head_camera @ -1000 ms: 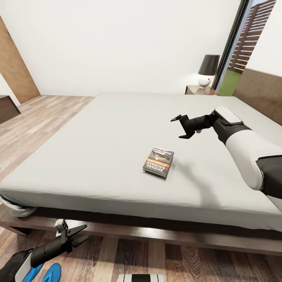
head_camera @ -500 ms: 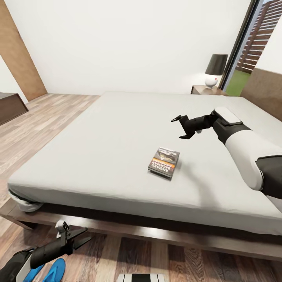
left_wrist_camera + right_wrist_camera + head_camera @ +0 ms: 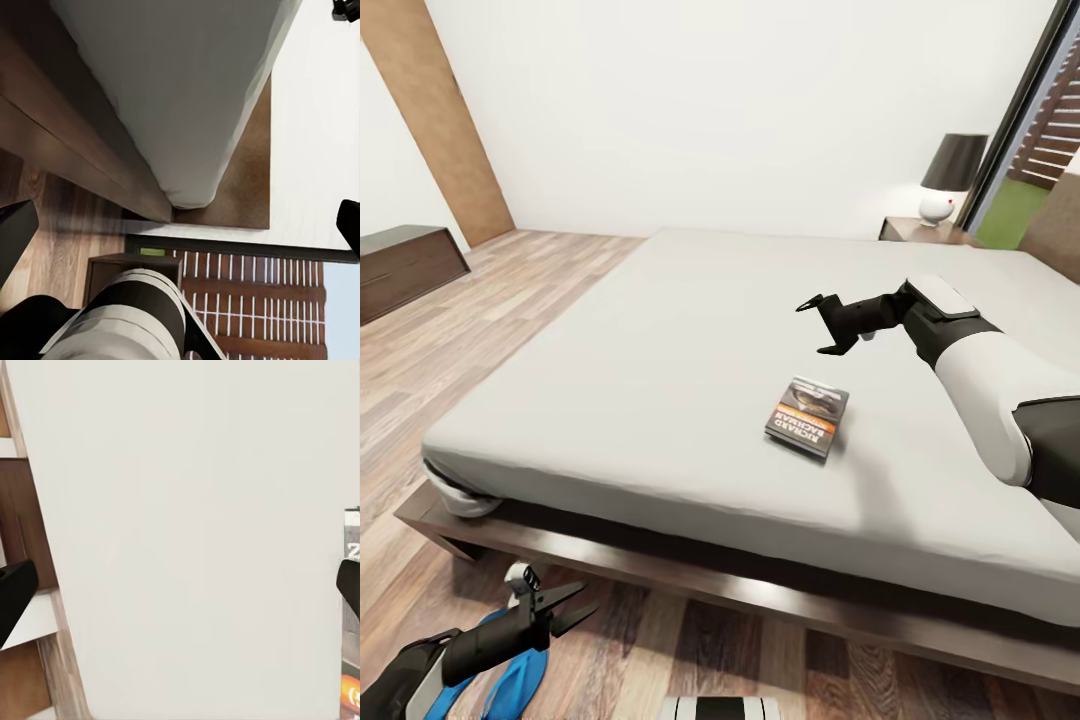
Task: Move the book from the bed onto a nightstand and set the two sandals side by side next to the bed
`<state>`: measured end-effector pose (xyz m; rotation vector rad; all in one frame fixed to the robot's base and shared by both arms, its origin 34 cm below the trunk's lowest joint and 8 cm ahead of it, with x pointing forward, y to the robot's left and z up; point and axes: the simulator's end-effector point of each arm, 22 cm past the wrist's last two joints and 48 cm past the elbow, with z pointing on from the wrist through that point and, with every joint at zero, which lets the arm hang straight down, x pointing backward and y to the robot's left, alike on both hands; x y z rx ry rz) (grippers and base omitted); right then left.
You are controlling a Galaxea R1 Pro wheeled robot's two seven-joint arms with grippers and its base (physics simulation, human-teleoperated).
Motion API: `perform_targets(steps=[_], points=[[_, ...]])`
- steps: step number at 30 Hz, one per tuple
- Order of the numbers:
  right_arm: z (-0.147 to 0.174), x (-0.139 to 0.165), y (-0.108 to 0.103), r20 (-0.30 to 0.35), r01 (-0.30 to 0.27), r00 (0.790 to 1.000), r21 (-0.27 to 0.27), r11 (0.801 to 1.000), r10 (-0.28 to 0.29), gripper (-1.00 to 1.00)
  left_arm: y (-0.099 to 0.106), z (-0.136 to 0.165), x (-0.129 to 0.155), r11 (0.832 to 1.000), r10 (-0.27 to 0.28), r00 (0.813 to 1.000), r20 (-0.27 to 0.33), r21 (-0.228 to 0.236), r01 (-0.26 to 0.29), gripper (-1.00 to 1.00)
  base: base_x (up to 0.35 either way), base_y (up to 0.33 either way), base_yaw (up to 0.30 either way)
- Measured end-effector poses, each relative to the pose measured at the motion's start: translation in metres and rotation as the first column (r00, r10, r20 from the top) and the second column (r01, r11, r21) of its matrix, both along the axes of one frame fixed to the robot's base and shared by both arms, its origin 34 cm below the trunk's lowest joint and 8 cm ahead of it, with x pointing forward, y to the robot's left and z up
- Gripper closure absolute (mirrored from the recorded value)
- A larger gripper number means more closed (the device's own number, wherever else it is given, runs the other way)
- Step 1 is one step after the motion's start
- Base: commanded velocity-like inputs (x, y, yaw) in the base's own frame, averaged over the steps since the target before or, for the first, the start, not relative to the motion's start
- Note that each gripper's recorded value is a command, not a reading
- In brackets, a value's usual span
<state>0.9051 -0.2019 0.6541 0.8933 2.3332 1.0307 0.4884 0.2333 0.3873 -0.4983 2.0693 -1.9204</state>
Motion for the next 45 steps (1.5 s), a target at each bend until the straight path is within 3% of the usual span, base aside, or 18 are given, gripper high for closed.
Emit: perform_targets(steps=[45], points=[[-0.024, -0.008, -0.001, -0.03, 0.0, 1.0, 0.018, 1.0, 0.0, -1.0, 0.002, -0.003, -0.002, 1.0, 0.001, 1.0, -0.008, 0.005, -0.001, -1.0, 0.055, -0.059, 0.012]])
